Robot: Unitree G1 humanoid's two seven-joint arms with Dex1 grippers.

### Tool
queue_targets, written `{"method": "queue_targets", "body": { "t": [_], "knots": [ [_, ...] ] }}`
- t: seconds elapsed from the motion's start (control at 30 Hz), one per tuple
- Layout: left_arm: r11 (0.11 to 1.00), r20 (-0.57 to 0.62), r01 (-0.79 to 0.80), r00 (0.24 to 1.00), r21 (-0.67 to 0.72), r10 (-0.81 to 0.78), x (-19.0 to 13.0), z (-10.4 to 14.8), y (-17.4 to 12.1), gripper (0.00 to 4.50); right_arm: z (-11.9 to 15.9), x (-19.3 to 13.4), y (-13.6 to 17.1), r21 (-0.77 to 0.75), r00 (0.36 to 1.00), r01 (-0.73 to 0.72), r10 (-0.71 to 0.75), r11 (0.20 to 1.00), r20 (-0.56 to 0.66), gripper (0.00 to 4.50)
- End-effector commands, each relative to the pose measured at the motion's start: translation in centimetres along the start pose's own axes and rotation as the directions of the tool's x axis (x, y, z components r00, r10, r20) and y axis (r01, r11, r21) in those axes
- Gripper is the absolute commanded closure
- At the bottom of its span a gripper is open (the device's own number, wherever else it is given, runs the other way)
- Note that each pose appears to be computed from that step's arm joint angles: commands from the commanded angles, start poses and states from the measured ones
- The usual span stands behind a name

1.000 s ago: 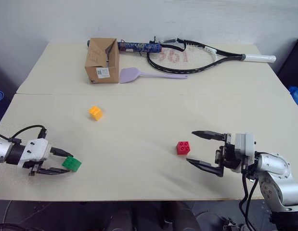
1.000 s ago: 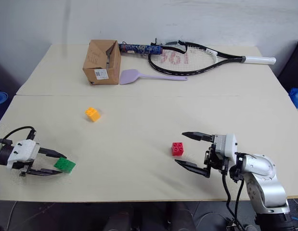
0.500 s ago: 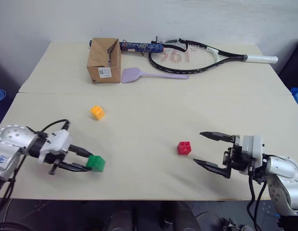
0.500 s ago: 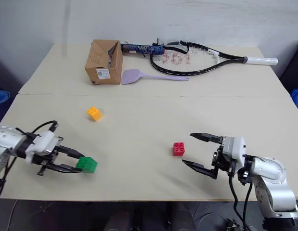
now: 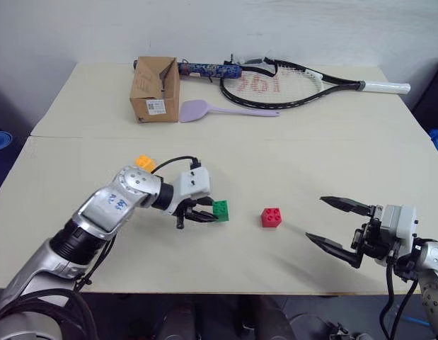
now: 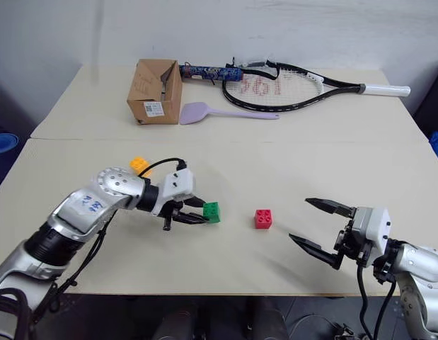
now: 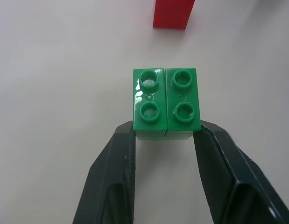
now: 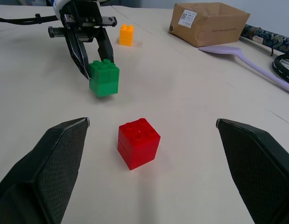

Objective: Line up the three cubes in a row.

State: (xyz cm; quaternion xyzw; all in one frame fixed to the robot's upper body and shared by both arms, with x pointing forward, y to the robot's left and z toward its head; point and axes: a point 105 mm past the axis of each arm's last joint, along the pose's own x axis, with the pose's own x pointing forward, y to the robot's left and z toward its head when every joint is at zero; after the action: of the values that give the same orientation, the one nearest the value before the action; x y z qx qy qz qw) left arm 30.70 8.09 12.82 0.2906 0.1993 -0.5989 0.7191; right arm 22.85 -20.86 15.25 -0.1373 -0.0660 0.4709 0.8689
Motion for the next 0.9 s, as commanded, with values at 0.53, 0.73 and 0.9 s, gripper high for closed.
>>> {"method": "queue_targets", "body": {
  "t": [0.53, 0.73, 0.9],
  "knots": [
    [0.997, -0.017, 0.032, 0.999, 0.064, -0.03, 1.0, 1.4, 0.1, 2.06, 0.9, 0.0, 0.3, -0.044, 0.999, 0.014, -0.012, 0.999, 0.038, 0.0],
    [0.998, 0.076, 0.063, 0.995, 0.01, -0.064, -1.8, 2.2, -0.7, 0.3, 0.9, 0.4, 0.2, -0.042, 0.999, 0.0, 0.002, 0.999, 0.049, 0.0],
    [0.991, 0.107, 0.033, 0.994, -0.127, -0.019, -7.0, -0.5, -1.4, 0.3, 1.0, 0.8, 0.0, -0.041, 0.998, -0.021, 0.024, 0.999, 0.066, 0.0]
  ]
}}
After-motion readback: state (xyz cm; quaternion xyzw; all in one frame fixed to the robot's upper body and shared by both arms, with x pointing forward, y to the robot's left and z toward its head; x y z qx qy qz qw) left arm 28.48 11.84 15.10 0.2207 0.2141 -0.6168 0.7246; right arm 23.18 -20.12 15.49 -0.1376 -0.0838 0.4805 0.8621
